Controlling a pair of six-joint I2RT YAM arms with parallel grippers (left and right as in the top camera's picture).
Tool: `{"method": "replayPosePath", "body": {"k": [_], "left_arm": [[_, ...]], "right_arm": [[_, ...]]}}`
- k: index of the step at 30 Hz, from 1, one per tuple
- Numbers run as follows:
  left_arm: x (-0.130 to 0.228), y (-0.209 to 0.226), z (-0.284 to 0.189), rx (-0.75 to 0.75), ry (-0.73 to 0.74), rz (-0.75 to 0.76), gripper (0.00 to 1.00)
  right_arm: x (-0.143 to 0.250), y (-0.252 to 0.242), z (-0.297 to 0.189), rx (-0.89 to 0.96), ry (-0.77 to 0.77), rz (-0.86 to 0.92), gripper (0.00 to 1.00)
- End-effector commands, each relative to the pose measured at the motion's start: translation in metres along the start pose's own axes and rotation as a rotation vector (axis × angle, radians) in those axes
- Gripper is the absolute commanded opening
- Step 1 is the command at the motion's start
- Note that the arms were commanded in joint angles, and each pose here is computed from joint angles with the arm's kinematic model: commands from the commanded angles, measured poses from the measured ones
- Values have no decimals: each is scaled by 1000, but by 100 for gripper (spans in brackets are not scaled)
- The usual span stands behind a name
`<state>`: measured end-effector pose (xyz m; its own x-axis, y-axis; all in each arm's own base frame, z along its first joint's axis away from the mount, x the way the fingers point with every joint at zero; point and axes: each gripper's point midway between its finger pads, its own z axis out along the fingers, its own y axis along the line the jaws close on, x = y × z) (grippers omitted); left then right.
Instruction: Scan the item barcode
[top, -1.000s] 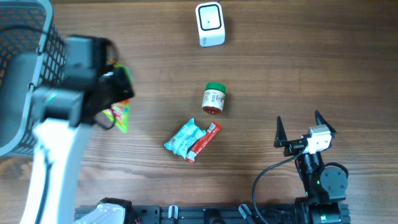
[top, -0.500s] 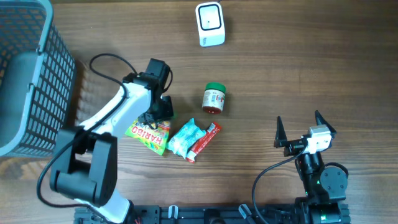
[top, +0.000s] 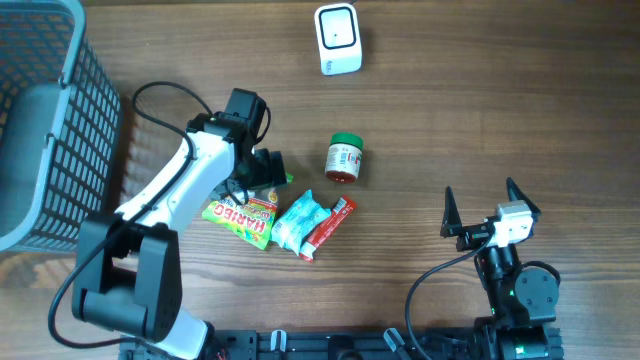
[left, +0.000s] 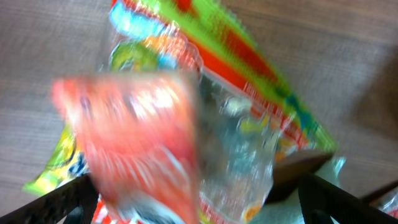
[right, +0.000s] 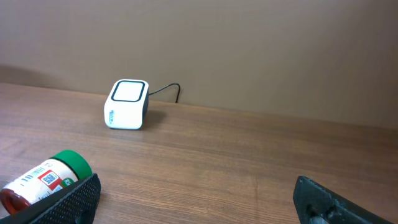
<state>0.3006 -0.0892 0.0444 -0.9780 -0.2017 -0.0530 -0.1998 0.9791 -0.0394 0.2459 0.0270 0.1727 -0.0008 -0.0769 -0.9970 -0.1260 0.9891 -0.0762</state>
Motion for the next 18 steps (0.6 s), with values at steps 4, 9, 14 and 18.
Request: {"method": "replayPosePath", "body": {"k": [4,9,14,18], "left_arm": [[-6,-2,-24,34,-55,-11,100],[-6,-2,-46,60,-108,-11,100],[-18,3,-70,54,-228,-16,100],[-19,3,-72,56,-235,-17,100]], "right_arm": [[-1,-3,0,16,-5,-1,100],[-1,-3,0,16,-5,-2,99],[-1,-3,0,16,-5,-1,100],[-1,-3,0,16,-5,-2,100]]}}
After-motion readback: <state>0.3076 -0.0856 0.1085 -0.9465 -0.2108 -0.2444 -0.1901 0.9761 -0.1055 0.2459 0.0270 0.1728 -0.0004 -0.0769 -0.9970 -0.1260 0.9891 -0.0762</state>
